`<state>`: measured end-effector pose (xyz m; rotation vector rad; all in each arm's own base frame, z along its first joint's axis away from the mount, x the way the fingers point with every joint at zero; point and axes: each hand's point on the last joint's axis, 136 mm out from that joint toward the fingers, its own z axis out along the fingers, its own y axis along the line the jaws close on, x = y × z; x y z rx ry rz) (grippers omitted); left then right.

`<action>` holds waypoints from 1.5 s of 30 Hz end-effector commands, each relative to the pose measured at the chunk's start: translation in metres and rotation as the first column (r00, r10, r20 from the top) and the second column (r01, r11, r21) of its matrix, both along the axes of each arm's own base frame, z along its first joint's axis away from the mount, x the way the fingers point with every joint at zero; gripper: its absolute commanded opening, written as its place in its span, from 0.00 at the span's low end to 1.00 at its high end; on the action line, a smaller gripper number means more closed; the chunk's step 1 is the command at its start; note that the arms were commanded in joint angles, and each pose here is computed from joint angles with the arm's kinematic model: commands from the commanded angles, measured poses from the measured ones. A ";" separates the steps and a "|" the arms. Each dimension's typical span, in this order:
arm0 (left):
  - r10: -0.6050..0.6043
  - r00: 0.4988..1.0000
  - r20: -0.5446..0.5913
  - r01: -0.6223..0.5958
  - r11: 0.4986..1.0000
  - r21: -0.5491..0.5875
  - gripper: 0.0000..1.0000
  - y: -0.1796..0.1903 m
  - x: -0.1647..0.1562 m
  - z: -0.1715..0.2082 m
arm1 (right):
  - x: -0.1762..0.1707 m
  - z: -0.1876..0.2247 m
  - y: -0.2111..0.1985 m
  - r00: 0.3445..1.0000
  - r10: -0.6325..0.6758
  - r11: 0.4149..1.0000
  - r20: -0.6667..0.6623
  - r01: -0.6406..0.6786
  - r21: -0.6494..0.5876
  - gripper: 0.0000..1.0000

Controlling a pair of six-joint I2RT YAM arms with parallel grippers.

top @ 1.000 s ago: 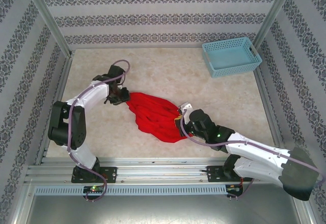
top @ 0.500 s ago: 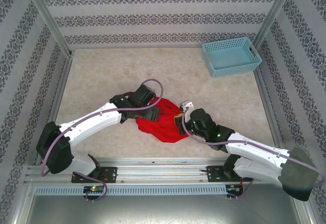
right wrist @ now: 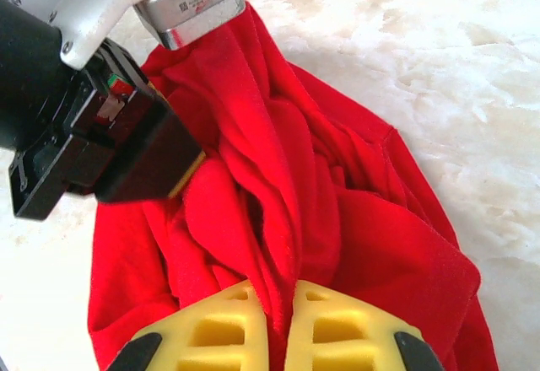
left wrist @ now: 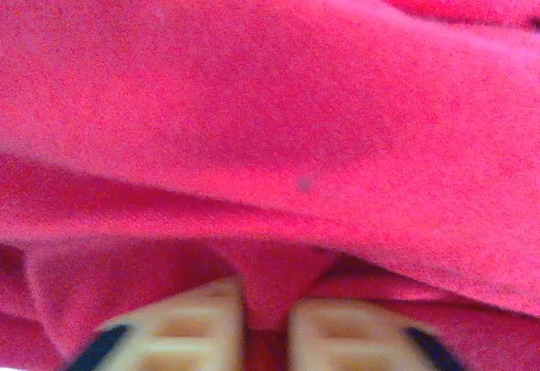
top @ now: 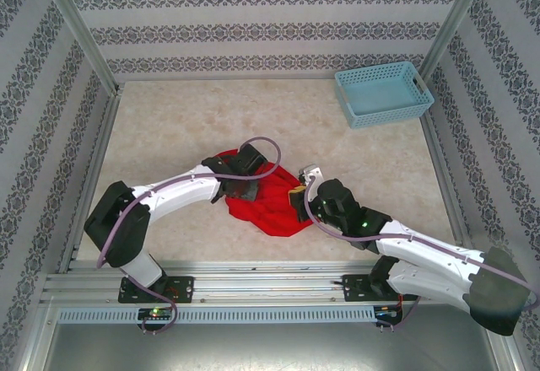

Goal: Fold the inside-out t-shirt

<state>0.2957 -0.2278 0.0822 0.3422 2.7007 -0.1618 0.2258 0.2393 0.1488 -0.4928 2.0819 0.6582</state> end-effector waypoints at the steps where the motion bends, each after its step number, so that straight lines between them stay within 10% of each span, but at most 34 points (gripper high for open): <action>1: 0.035 0.998 0.050 -0.032 0.998 -0.056 0.03 -0.003 0.018 0.011 | 0.005 0.006 -0.006 0.999 -0.042 0.999 0.009 0.041 0.029 0.00; 13: 0.107 0.985 0.139 -0.079 0.977 -0.196 0.00 0.023 0.018 0.054 | 0.009 -0.016 -0.038 0.989 -0.146 0.989 -0.034 0.147 0.022 0.00; 28: -0.016 0.927 0.375 0.187 0.886 -0.425 0.00 -0.001 -0.002 0.172 | 0.017 0.048 -0.023 0.994 -0.071 0.995 0.084 0.064 0.077 0.05; 37: 0.037 0.941 0.336 0.083 0.938 -0.336 0.00 0.023 -0.001 0.133 | 0.003 0.021 0.008 0.998 0.060 0.997 0.018 -0.060 0.044 0.04; 45: -0.020 0.956 0.292 0.141 0.906 -0.400 0.00 0.010 -0.015 0.111 | 0.001 -0.002 0.005 0.999 0.040 0.999 -0.032 -0.041 -0.014 0.50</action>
